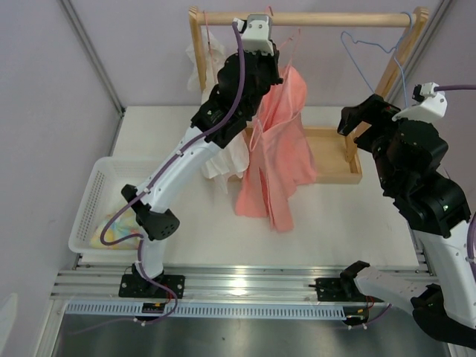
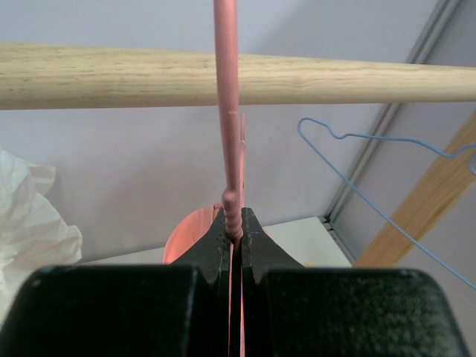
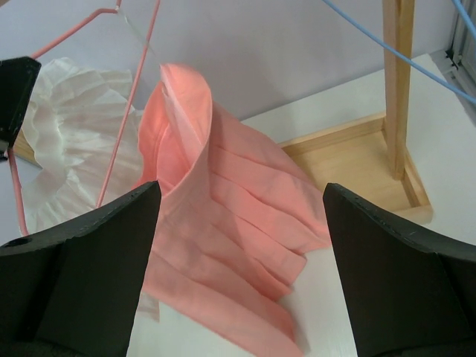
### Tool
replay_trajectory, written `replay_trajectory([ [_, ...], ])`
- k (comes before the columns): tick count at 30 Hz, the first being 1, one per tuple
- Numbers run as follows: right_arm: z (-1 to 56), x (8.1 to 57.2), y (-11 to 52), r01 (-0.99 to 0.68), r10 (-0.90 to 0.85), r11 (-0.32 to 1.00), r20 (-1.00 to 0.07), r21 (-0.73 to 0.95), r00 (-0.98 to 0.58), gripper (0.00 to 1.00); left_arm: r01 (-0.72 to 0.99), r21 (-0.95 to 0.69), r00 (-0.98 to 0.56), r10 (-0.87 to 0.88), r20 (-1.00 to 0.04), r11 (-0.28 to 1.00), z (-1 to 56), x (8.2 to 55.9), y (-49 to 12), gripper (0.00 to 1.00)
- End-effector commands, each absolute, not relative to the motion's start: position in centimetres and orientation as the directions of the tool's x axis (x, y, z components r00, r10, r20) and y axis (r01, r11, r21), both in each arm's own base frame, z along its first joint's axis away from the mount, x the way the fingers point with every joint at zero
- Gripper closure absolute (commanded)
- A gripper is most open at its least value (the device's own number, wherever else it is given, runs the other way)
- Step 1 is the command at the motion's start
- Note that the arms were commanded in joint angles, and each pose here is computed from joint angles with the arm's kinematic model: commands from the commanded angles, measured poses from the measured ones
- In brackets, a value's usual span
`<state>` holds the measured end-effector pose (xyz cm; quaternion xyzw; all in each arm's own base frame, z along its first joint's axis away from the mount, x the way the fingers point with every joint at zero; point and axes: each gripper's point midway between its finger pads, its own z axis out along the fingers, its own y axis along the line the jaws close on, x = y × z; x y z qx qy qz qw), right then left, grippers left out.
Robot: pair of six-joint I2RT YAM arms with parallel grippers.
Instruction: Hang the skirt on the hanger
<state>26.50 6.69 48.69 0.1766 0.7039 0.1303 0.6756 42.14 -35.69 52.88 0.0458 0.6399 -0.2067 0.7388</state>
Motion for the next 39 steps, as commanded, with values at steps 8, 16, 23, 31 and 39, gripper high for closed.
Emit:
replay_trajectory([
  [8, 47.8, 26.4, 6.8, 0.064, 0.438, 0.898, -0.899, 0.435, -0.025, 0.04, 0.427, -0.284, 0.306, -0.433, -0.848, 0.858, 61.5, 44.1, -30.2, 1.0],
  [16, 47.3, 26.3, 6.6, 0.067, 0.434, 0.9, -0.901, 0.431, -0.023, 0.04, 0.443, -0.29, 0.239, -0.424, -0.874, 0.848, 58.5, 46.8, -31.3, 1.0],
  [23, 46.6, 26.2, 6.9, 0.053, 0.435, 0.9, -0.9, 0.433, -0.039, 0.04, 0.425, -0.313, 0.122, -0.397, -0.91, 0.849, 53.9, 48.1, -32.6, 1.0],
  [31, 45.7, 26.0, 6.9, 0.053, 0.436, 0.9, -0.898, 0.434, -0.05, 0.04, 0.49, -0.295, 0.04, -0.359, -0.932, 0.82, 52.3, 45.9, -33.6, 0.99],
  [39, 45.1, 26.0, 6.9, 0.055, 0.424, 0.905, -0.903, 0.421, -0.063, 0.03, 0.52, -0.247, 0.066, -0.327, -0.943, 0.818, 53.0, 42.6, -32.4, 0.49],
])
